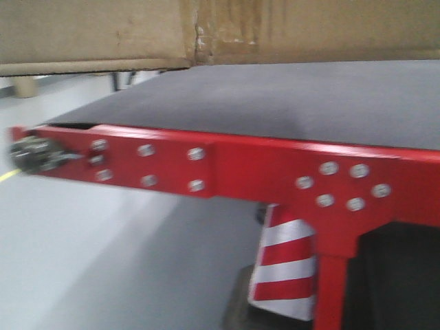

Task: Grab carton from right shelf to conveyor
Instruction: 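Hold the box while the base drives up to the red-framed conveyor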

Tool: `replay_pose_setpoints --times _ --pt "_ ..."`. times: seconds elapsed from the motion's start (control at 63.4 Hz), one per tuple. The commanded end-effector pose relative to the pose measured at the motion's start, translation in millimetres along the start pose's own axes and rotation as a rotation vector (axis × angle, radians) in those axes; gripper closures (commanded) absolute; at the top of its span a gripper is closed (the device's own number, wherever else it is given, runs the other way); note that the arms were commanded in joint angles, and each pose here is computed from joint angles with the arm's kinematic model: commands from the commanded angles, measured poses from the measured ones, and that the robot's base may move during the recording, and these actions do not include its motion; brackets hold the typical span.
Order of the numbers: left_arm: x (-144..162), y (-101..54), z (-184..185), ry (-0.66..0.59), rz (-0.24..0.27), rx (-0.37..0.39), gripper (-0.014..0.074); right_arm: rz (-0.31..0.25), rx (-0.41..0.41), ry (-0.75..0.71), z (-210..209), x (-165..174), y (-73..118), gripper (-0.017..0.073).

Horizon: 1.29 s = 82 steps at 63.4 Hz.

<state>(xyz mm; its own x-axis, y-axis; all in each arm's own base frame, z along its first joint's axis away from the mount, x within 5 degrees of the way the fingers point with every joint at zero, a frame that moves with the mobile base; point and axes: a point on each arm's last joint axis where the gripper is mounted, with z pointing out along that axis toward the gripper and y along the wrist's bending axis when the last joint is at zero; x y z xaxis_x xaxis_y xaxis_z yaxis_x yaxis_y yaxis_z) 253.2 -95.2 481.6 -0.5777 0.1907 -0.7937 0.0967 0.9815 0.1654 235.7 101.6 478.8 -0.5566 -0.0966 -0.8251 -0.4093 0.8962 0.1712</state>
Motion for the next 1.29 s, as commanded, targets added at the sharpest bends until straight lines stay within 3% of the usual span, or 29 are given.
replay_pose_setpoints --times 0.0,0.757,1.278 --pt "-2.4 8.2 -4.9 -0.029 0.032 -0.064 0.0610 -0.019 -0.008 -0.068 -8.5 -5.8 2.2 0.0629" --pt "-2.8 8.2 -4.9 -0.033 0.033 -0.065 0.0610 -0.018 -0.008 -0.070 -8.5 -6.0 2.2 0.0629" --pt "-11.8 5.3 -5.5 -0.133 0.037 -0.034 0.0610 -0.018 -0.008 -0.072 -8.5 -6.1 2.2 0.0629"
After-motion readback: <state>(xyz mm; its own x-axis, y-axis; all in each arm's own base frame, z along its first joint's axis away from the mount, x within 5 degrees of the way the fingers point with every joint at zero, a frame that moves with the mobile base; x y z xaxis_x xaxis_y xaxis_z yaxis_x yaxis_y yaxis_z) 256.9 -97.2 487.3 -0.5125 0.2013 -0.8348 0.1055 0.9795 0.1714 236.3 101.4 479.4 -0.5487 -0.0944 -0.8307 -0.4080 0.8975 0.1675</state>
